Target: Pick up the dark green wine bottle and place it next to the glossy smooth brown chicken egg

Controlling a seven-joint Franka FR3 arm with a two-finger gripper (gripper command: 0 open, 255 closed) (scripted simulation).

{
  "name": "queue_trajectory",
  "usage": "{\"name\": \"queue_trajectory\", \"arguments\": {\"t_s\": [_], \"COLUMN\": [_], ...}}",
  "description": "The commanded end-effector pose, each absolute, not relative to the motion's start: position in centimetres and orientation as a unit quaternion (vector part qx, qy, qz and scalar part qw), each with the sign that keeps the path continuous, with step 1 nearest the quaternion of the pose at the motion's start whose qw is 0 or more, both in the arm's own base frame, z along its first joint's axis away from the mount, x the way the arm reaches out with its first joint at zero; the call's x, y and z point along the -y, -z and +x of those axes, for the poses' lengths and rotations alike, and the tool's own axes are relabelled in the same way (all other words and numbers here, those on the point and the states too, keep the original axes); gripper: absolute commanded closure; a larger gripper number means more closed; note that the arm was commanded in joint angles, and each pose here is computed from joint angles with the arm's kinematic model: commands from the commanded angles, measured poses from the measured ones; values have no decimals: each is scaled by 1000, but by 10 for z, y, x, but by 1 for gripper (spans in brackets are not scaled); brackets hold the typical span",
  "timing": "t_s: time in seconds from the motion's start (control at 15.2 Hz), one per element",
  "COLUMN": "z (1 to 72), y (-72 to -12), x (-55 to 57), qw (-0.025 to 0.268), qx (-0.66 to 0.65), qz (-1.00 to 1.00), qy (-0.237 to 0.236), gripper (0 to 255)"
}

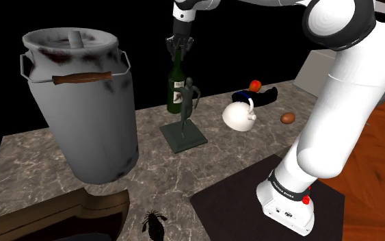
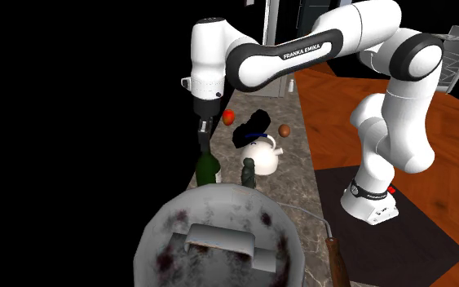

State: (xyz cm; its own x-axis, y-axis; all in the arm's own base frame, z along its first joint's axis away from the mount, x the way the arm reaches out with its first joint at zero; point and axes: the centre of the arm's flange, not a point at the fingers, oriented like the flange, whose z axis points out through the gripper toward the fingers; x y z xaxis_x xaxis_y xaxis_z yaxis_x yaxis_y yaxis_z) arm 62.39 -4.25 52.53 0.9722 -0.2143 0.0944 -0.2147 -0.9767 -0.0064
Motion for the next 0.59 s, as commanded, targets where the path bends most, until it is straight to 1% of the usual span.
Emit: {"name": "queue_trajectory", "arguments": {"t_s": [0.0, 0.53], "z": [624, 624], "y": [-536, -578], "x": [43, 43], "qw": [2, 2], "qx": [108, 108], "qz": [993, 993], "qy": [-47, -47], "gripper": [255, 255]}}
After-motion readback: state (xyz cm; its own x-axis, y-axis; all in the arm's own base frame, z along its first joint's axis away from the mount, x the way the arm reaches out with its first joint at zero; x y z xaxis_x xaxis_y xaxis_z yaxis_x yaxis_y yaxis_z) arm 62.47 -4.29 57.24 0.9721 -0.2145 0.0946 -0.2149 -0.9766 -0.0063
